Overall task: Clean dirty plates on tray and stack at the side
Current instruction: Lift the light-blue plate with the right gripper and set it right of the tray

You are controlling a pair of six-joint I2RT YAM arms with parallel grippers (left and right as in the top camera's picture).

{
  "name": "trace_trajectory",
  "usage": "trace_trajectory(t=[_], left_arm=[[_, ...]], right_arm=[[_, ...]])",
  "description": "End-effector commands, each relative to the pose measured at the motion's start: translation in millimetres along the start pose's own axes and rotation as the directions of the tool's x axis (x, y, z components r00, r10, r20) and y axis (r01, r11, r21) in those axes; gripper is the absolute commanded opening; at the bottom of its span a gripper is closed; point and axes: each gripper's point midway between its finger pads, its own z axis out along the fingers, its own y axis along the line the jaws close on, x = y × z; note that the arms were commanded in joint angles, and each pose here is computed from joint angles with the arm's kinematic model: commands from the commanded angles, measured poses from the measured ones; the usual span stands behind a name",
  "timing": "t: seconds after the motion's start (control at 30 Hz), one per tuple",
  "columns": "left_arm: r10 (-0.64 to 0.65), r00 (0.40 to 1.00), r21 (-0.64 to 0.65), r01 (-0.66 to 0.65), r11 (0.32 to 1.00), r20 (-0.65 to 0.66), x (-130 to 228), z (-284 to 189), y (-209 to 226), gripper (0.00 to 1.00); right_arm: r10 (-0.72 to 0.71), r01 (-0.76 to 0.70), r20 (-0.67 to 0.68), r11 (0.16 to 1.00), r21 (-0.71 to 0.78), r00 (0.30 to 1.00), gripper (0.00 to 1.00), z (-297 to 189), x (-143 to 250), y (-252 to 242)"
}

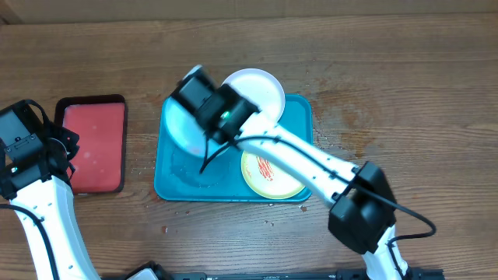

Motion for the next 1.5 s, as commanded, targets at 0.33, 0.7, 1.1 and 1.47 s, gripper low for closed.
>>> trace_trajectory(t=[0.33,0.7,1.1,1.47], left_arm=[[-0.009,0.999,0.005,0.009,1.0,-0.032,4.7,8.6,-1.9,0.04],[-0.004,0.996,0.025,0.006,1.0,-0.09,15.6,18.2,-6.6,0.04],[-0.002,0.993,0.046,0.007,0.999,-0.115,20.5,17.6,-9.8,0.04],[-0.002,0.994,0.046,0.007,0.999,-0.114,20.2,17.6,-9.9,0.04]], right_arm=[[0.351,-0.355,-0.061,0.9,-0.252,0.934,0.04,-1.1,-0.6,-71.4],[0.666,-0.675,-0.272,0.474,-0.566,0.695,0.04,3.6,17.5,-182.2],[0.858,-0.904,-0.401,0.404,0.141,0.321,0.04,54.7,235.6,-321.0],[0.874,-0.918,-0.412,0.355,0.177,0.258,0.14,94.6,294.2,-301.0]])
